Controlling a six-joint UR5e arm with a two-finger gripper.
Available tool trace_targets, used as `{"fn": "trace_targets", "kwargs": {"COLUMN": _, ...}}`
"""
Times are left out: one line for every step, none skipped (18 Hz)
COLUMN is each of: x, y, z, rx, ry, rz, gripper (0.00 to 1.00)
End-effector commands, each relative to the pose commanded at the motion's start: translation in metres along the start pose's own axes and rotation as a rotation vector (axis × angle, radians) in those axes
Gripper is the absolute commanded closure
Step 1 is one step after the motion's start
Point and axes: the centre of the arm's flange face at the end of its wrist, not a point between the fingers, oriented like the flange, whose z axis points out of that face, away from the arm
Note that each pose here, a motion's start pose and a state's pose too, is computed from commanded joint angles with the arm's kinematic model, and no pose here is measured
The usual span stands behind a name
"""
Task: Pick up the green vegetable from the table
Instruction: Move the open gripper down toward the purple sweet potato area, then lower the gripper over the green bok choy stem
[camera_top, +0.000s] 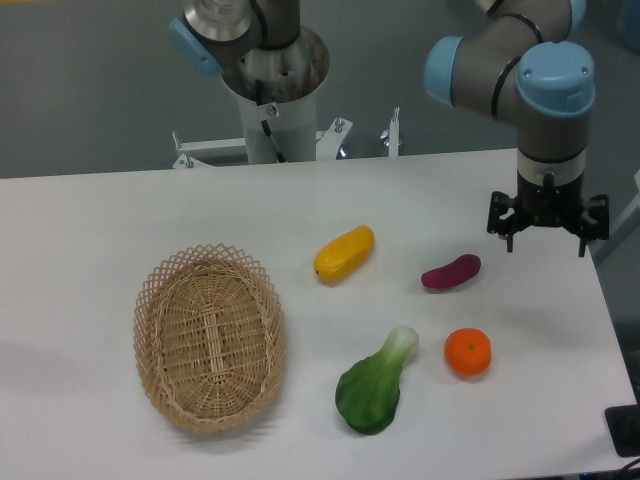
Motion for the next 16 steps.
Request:
{"fn": "trace_targets", "kwargs": {"x": 0.003, "y": 0.001, "z": 0.004, "rx": -0.004, "ry": 0.008, "rz": 0.000, "gripper": 0.00}}
{"fn": "trace_targets", "kwargs": {"x": 0.006, "y": 0.002, "z": 0.008, "rx": -0.009, "ry": 0.016, "rz": 0.001, "gripper": 0.00}}
{"fn": "trace_targets", "kwargs": {"x": 0.011, "y": -0.001, "z": 0.012, "rx": -0.010, "ry": 0.022, "rz": 0.005, "gripper": 0.00}}
{"fn": "trace_targets", "kwargs": {"x": 0.014, "y": -0.004, "z": 0.015, "rx": -0.006, "ry": 0.017, "rz": -0.003, "gripper": 0.00}}
{"fn": "trace_targets", "kwargs": {"x": 0.016, "y": -0.007, "z": 0.018, "rx": -0.004, "ry": 0.019, "rz": -0.029, "gripper": 0.00}}
{"fn": "trace_targets", "kwargs": {"x": 0.016, "y": -0.009, "z": 0.020, "rx": 0.000, "ry": 0.014, "rz": -0.061, "gripper": 0.00}}
{"fn": "trace_targets", "kwargs": {"x": 0.019, "y": -0.014, "z": 0.024, "rx": 0.008, "ry": 0.007, "rz": -0.084, "gripper": 0.00}}
{"fn": "trace_targets", "kwargs": {"x": 0.022, "y": -0.019, "z": 0.028, "rx": 0.018, "ry": -0.001, "rz": -0.098, "gripper": 0.00}}
{"fn": "trace_targets", "kwargs": {"x": 0.024, "y": -0.021, "z": 0.035, "rx": 0.016, "ry": 0.002, "rz": -0.106, "gripper": 0.00}}
{"fn": "trace_targets", "kwargs": {"x": 0.029, "y": -0.024, "z": 0.043, "rx": 0.011, "ry": 0.013, "rz": -0.100, "gripper": 0.00}}
{"fn": "trace_targets", "kwargs": {"x": 0.035, "y": -0.028, "z": 0.046, "rx": 0.009, "ry": 0.021, "rz": -0.091, "gripper": 0.00}}
{"fn": "trace_targets", "kwargs": {"x": 0.042, "y": -0.034, "z": 0.050, "rx": 0.008, "ry": 0.028, "rz": -0.084, "gripper": 0.00}}
{"fn": "trace_targets", "kwargs": {"x": 0.049, "y": -0.040, "z": 0.053, "rx": 0.007, "ry": 0.036, "rz": -0.080, "gripper": 0.00}}
{"fn": "trace_targets", "kwargs": {"x": 0.054, "y": -0.045, "z": 0.055, "rx": 0.008, "ry": 0.040, "rz": -0.076, "gripper": 0.00}}
{"fn": "trace_targets", "kwargs": {"x": 0.062, "y": -0.051, "z": 0.058, "rx": 0.007, "ry": 0.048, "rz": -0.059, "gripper": 0.00}}
{"fn": "trace_targets", "kwargs": {"x": 0.063, "y": -0.053, "z": 0.061, "rx": 0.011, "ry": 0.050, "rz": -0.034, "gripper": 0.00}}
